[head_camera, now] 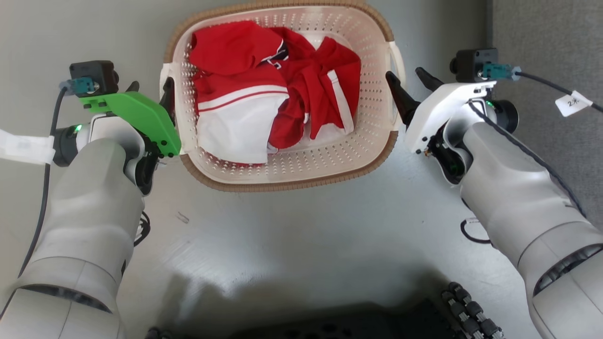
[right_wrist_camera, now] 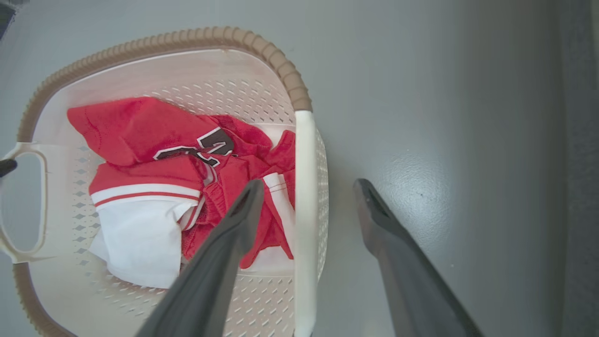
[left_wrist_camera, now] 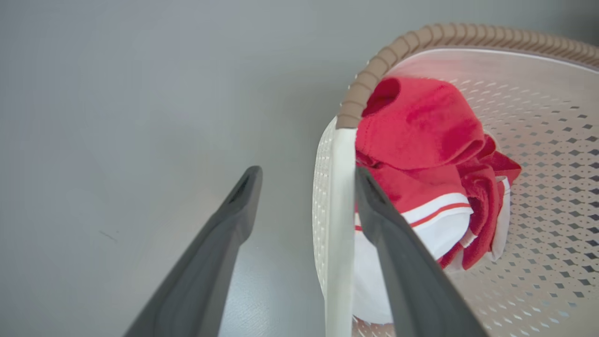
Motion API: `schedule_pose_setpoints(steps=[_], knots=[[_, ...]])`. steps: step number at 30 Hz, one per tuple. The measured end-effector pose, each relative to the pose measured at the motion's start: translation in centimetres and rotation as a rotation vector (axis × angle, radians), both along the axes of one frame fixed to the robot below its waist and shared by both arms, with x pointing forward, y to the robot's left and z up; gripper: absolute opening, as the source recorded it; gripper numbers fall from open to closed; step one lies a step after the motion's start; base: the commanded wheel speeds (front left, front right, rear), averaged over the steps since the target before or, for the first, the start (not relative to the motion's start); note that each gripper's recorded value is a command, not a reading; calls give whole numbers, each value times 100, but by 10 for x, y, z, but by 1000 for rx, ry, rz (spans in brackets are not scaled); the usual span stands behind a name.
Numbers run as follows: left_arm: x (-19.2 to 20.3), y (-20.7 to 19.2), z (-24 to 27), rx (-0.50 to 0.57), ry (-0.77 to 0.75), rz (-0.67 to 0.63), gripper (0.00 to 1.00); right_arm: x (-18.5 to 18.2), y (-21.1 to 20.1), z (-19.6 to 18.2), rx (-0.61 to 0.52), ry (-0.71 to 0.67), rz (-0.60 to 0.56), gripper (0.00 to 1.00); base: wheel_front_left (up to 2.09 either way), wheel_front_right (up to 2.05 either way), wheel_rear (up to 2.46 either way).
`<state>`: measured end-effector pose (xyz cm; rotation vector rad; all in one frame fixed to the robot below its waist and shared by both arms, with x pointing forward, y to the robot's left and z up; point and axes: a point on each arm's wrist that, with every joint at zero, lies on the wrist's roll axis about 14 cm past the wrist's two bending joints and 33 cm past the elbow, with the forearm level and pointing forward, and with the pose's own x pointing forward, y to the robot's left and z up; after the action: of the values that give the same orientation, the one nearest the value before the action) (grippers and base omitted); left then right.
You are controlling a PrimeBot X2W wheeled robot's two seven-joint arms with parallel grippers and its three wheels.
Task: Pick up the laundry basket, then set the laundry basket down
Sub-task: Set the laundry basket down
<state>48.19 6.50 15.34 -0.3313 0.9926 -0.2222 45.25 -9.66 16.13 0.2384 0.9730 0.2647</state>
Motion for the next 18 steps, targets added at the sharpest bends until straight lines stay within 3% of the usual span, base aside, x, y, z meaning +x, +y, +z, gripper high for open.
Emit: schedule_pose_setpoints(steps=[18], knots=[[1,4,79,29,-209,-32,100,5,-26,73,-17,-159,-84,100,0,0,0]])
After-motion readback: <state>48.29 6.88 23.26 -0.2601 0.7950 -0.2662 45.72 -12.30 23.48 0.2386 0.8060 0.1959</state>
